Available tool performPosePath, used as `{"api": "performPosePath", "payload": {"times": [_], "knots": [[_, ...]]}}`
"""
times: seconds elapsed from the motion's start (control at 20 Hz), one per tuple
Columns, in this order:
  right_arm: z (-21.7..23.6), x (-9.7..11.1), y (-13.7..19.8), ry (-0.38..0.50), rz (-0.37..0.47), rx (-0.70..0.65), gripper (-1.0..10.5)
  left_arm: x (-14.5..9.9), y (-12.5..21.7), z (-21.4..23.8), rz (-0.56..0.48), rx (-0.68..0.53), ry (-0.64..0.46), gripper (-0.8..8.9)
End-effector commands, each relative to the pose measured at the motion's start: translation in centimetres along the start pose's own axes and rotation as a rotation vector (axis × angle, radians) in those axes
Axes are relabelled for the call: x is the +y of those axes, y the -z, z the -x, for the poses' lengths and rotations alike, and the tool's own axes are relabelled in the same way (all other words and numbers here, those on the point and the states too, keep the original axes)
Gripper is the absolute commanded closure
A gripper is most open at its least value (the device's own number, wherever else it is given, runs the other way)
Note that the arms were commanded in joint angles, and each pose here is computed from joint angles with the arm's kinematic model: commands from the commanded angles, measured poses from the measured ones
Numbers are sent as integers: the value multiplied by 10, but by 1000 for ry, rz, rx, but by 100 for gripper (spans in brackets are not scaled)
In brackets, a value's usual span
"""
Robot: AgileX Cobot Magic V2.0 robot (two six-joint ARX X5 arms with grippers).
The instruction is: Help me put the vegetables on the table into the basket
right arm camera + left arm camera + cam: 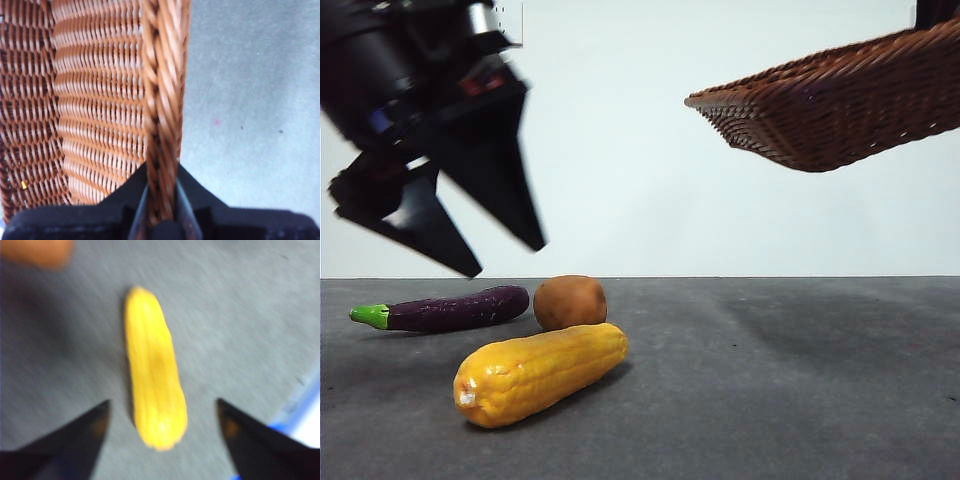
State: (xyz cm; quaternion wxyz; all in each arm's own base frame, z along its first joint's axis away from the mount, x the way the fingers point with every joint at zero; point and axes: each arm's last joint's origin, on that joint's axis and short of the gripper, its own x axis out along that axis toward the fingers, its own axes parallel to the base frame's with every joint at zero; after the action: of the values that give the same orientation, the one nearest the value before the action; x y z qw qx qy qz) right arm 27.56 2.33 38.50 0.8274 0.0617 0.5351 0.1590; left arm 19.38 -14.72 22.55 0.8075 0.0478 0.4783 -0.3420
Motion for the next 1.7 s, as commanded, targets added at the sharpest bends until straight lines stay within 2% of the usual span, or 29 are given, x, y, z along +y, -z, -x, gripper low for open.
{"api": "performPosePath", "payload": {"times": [0.05,0.15,0.4,0.65,0.7,0.75,1.0,1.1,1.2,1.3,1.4,1.6,1.7], "knots": [[16,6,8,-9,30,-38,963,-9,-5,-7,-14,17,-8,178],[27,10,14,-7,41,-73,963,-10,-10,-18,-6,63,-4,81],[50,17,30,-4,57,-119,963,-8,-24,-52,-6,156,-48,82],[51,18,31,-3,63,-118,963,-7,-16,-84,-20,238,-114,102],[51,18,31,-3,63,-118,963,-7,-15,-86,-26,241,-139,206],[51,18,31,-3,64,-118,963,-7,-15,-86,-32,239,-156,356],[51,18,31,-3,71,-118,963,-14,-14,-88,-53,244,-146,808],[51,18,31,-2,71,-118,963,-20,-14,-89,-69,234,-136,823],[51,17,31,20,69,-117,963,-25,-16,-83,-68,234,-66,823],[51,16,31,62,66,-115,963,-33,-22,-62,-42,197,36,822],[51,15,31,69,65,-114,963,-42,-29,-29,-2,98,106,822],[50,16,32,64,13,-108,963,-64,-37,44,66,-200,245,822],[47,25,32,67,33,-97,963,-72,-41,71,104,-343,317,822]]}}
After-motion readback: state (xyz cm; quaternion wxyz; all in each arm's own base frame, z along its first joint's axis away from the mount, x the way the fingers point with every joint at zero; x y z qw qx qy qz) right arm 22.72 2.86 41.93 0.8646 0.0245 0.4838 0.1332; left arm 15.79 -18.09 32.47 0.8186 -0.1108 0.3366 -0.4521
